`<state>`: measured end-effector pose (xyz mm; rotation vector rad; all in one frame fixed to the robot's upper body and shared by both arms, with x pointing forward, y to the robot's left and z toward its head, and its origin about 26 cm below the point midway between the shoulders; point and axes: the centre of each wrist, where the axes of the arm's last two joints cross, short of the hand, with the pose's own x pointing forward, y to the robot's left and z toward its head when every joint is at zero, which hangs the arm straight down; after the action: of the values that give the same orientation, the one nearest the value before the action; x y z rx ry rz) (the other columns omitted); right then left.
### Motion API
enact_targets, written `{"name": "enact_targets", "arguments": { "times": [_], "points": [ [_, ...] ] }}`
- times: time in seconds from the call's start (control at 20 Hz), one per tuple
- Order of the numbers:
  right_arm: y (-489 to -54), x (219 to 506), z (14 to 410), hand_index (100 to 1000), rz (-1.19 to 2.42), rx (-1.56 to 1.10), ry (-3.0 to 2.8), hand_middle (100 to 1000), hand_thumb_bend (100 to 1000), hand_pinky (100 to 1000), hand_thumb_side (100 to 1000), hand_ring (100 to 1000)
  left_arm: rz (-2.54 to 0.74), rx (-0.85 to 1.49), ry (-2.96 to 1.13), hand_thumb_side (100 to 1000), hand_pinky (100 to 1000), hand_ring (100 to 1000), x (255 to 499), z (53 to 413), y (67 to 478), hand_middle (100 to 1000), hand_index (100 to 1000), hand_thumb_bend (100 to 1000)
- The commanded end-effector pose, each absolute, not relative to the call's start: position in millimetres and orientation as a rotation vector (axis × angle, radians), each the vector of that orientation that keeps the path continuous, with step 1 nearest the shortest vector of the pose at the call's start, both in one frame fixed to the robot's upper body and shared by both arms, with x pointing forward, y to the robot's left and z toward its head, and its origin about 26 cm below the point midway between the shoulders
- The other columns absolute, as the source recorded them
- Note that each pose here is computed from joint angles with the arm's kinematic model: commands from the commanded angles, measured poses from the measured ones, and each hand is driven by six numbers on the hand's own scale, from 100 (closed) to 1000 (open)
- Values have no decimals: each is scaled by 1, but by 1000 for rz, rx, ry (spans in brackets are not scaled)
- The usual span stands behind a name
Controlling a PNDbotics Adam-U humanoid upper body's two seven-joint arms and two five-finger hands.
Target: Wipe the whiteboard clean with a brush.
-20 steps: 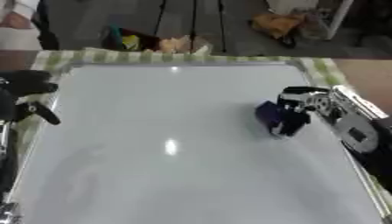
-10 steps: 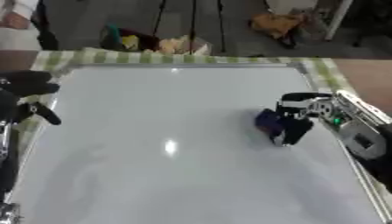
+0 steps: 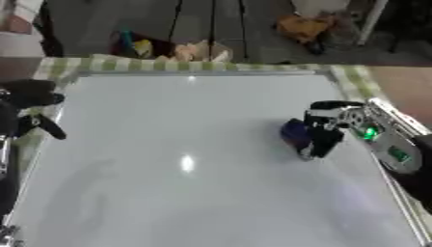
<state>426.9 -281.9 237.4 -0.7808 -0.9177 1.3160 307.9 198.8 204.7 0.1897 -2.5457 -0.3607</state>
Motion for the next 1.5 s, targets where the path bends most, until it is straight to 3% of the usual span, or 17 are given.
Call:
{"name": "enact_targets", "arguments": {
  "times": [0.05,1.5],
  "points": [
    [-296,436,235,100,1219,-794,-829,221,100,205,165,409,-376,187,-2575,933,395,691,305,211,198,687,658,100],
    [-316,446,242,100,1026,-931,-819,218,100,186,171,398,-385,186,-2576,932,397,693,305,212,198,689,659,100]
  ]
}}
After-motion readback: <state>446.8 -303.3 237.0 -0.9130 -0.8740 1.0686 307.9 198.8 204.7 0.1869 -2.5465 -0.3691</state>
